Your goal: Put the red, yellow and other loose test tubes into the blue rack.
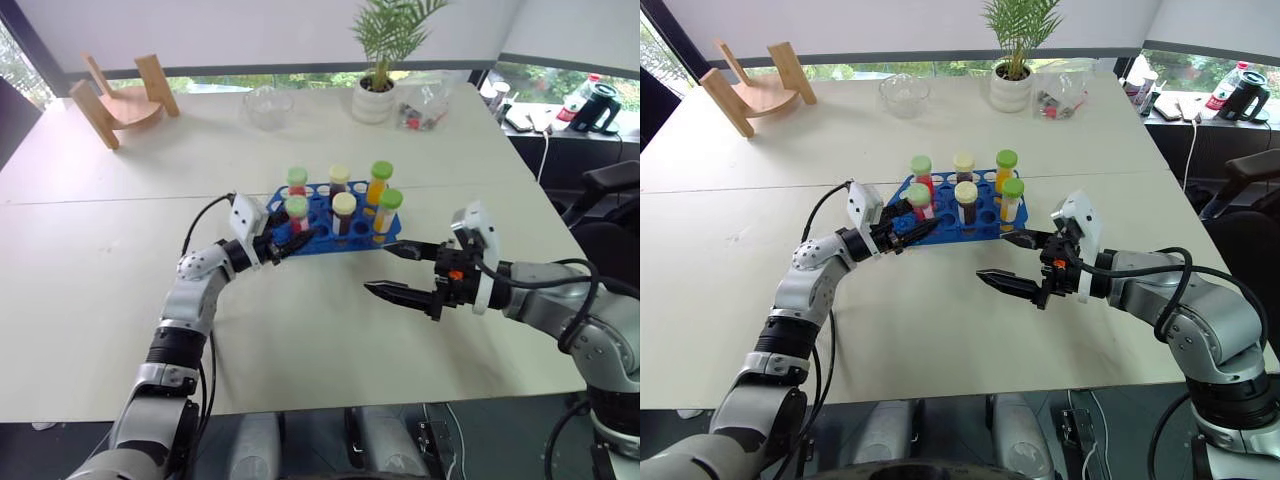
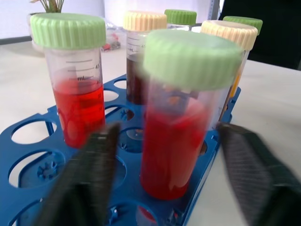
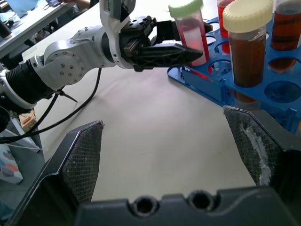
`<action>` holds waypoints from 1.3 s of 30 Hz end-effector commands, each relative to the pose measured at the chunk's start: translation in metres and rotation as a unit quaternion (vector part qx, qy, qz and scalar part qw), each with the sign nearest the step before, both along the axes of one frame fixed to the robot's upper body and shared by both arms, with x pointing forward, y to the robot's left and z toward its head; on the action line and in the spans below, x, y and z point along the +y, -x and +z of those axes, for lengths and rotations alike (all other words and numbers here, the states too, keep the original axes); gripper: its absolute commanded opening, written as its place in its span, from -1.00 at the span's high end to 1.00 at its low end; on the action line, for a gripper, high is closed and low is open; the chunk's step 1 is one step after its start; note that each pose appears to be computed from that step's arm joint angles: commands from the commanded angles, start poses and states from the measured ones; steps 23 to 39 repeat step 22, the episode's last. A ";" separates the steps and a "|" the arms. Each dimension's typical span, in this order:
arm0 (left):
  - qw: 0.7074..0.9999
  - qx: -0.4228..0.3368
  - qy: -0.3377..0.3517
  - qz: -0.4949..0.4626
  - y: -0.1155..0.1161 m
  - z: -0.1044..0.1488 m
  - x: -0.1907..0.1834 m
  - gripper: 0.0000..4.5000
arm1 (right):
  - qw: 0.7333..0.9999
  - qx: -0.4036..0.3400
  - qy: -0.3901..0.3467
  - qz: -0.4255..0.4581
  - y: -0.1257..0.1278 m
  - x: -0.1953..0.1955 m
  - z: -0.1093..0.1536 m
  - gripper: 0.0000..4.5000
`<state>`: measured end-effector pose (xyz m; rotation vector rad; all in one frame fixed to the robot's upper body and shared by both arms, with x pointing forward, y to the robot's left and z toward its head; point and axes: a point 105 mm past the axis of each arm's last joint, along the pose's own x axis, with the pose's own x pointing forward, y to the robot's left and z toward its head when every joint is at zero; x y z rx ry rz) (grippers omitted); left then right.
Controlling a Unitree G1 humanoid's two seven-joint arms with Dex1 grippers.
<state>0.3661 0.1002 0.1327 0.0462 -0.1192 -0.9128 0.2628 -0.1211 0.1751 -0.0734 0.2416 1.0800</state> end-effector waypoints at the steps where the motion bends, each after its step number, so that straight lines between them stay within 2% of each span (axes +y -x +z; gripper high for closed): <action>1: 0.999 -0.014 -0.013 0.026 0.008 0.023 0.028 -0.99 | 1.000 -0.008 0.005 0.004 0.007 -0.003 0.001 -1.00; 4: 0.998 0.025 -0.055 0.011 0.033 0.020 0.053 -0.99 | 1.000 0.002 0.022 -0.005 0.014 -0.014 -0.009 -1.00; 9: 0.981 0.110 -0.161 0.007 0.084 -0.013 0.098 -0.99 | 0.996 0.024 0.082 -0.039 0.015 -0.043 -0.038 -1.00; 12: 0.975 0.134 -0.176 0.015 0.099 -0.021 0.106 -0.99 | 0.995 0.016 0.085 -0.059 0.008 -0.052 -0.041 -1.00; 17: 0.974 0.151 -0.166 0.029 0.100 -0.028 0.108 -0.99 | 0.994 0.006 0.092 -0.067 -0.003 -0.058 -0.042 -1.00; 22: 0.976 0.157 -0.145 0.047 0.096 -0.028 0.108 -0.99 | 0.993 0.003 0.099 -0.066 -0.004 -0.062 -0.043 -1.00; 39: 0.976 0.157 -0.145 0.047 0.096 -0.028 0.108 -0.99 | 0.993 0.003 0.099 -0.066 -0.004 -0.062 -0.043 -1.00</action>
